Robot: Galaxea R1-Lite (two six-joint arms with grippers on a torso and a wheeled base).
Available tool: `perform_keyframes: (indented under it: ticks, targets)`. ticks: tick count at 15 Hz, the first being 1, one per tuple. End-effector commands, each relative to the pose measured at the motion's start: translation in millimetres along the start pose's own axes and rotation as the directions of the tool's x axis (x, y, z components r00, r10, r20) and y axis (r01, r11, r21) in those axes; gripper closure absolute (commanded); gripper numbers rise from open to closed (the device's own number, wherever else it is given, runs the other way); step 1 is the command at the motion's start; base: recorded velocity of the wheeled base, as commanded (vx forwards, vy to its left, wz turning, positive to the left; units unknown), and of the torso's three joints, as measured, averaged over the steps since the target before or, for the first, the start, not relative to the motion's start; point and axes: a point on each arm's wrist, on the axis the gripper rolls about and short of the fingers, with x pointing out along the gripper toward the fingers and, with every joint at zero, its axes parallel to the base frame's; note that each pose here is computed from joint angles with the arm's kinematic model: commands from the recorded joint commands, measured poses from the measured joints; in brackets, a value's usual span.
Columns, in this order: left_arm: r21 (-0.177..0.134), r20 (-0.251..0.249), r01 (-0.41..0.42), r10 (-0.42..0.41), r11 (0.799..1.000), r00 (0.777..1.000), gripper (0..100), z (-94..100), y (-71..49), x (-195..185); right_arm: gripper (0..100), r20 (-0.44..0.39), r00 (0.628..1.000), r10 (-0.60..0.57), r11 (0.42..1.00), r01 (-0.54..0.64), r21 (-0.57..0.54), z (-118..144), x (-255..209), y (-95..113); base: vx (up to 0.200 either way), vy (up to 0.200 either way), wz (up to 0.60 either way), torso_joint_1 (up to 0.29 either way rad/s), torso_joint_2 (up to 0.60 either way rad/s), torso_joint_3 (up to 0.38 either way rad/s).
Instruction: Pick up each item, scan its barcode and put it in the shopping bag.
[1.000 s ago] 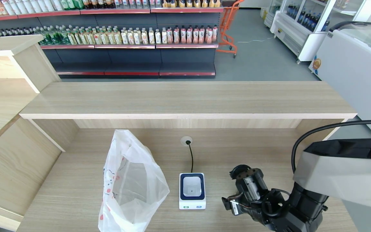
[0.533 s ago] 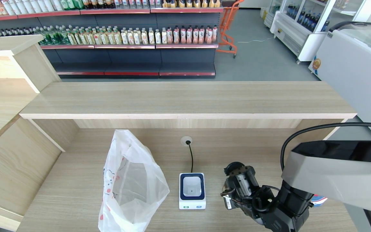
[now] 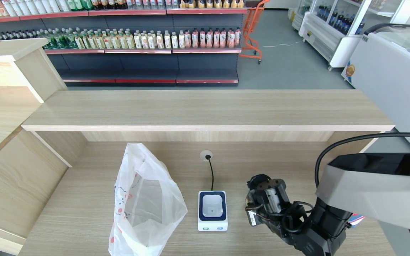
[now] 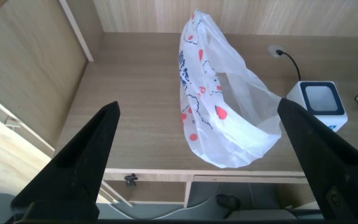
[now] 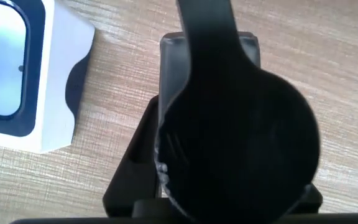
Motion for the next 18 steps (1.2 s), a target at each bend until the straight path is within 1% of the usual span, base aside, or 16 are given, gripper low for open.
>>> perform_keyframes:
  ticks: [1,2,3,4,5,6,7,10,11,12,13,14,15,16,17,18]
  targets:
    - [-0.001,0.001,0.000,0.000,1.000,1.000,0,0.0,0.0,0,100,0.096,0.991,-0.095,0.995,0.095,0.000,28,-52,-47,0.000,0.000,0.00,0.000,0.00,0.000]
    - [0.000,0.001,0.001,-0.001,1.000,1.000,0,0.0,0.0,0,100,0.108,0.981,-0.162,0.985,0.168,-0.043,26,-80,-74,0.000,0.000,0.00,0.000,0.00,0.000]
    - [-0.001,0.001,0.001,-0.001,1.000,1.000,0,0.0,0.0,0,100,0.106,0.972,-0.209,0.971,0.219,-0.099,20,-104,-95,0.000,0.000,0.00,0.000,0.00,0.000]
    - [-0.001,0.001,0.000,0.000,1.000,1.000,0,0.0,0.0,0,100,0.137,0.958,-0.251,0.953,0.270,-0.141,23,-123,-108,0.000,0.000,0.00,0.000,0.00,0.000]
    - [-0.001,0.001,0.000,0.000,1.000,1.000,0,0.0,0.0,0,100,0.168,0.949,-0.265,0.942,0.292,-0.164,28,-132,-112,0.000,0.000,0.00,0.000,0.00,0.000]
    - [-0.001,0.001,0.000,0.000,1.000,1.000,0,0.0,0.0,0,100,0.253,0.926,-0.281,0.889,0.351,-0.295,39,-153,-119,0.000,0.000,0.00,0.000,0.00,0.000]
    - [-0.001,0.001,0.001,-0.001,1.000,1.000,0,0.0,0.0,0,100,0.301,0.915,-0.268,0.860,0.368,-0.354,44,-165,-119,0.000,0.000,0.00,0.000,0.00,0.000]
    - [-0.001,0.001,0.001,-0.001,1.000,1.000,0,0.0,0.0,0,100,0.394,0.911,-0.126,0.819,0.319,-0.477,51,-185,-103,0.000,0.000,0.00,0.000,0.00,0.000]
    - [-0.001,0.001,0.000,0.000,1.000,1.000,0,0.0,0.0,0,100,0.417,0.907,-0.054,0.764,0.306,-0.568,52,-189,-99,0.000,0.000,0.00,0.000,0.00,0.000]
    - [-0.001,0.001,0.000,0.000,1.000,1.000,0,0.0,0.0,0,100,0.433,0.901,0.023,0.690,0.299,-0.659,53,-192,-98,0.000,0.000,0.00,0.000,0.00,0.000]
    - [0.000,0.001,0.001,-0.001,1.000,1.000,0,0.0,0.0,0,100,0.446,0.889,0.101,0.613,0.298,-0.732,54,-195,-98,0.000,0.000,0.00,0.000,0.00,0.000]
    - [0.000,0.001,0.000,0.000,1.000,1.000,0,0.0,0.0,0,100,0.438,0.866,0.240,0.418,0.315,-0.852,52,-197,-101,0.000,0.000,0.00,0.000,0.00,0.000]
    - [-0.001,0.001,0.000,0.000,1.000,1.000,0,0.0,0.0,0,100,0.381,0.816,0.435,0.157,0.348,-0.924,47,-193,-108,0.000,0.000,0.00,0.000,0.00,0.000]
    - [-0.001,0.001,0.000,0.000,1.000,1.000,0,0.0,0.0,0,100,0.306,0.754,0.581,-0.043,0.404,-0.914,40,-191,-108,0.000,0.000,0.00,0.000,0.00,0.000]
    - [0.000,0.001,0.000,0.000,1.000,1.000,0,0.0,0.0,0,100,0.226,0.699,0.679,-0.198,0.471,-0.860,33,-186,-105,0.000,0.000,0.00,0.000,0.00,0.000]
    - [-0.001,0.001,0.000,0.000,1.000,1.000,0,0.0,0.0,0,100,0.148,0.630,0.762,-0.278,0.525,-0.805,25,-176,-101,0.000,0.000,0.00,0.000,0.00,0.000]
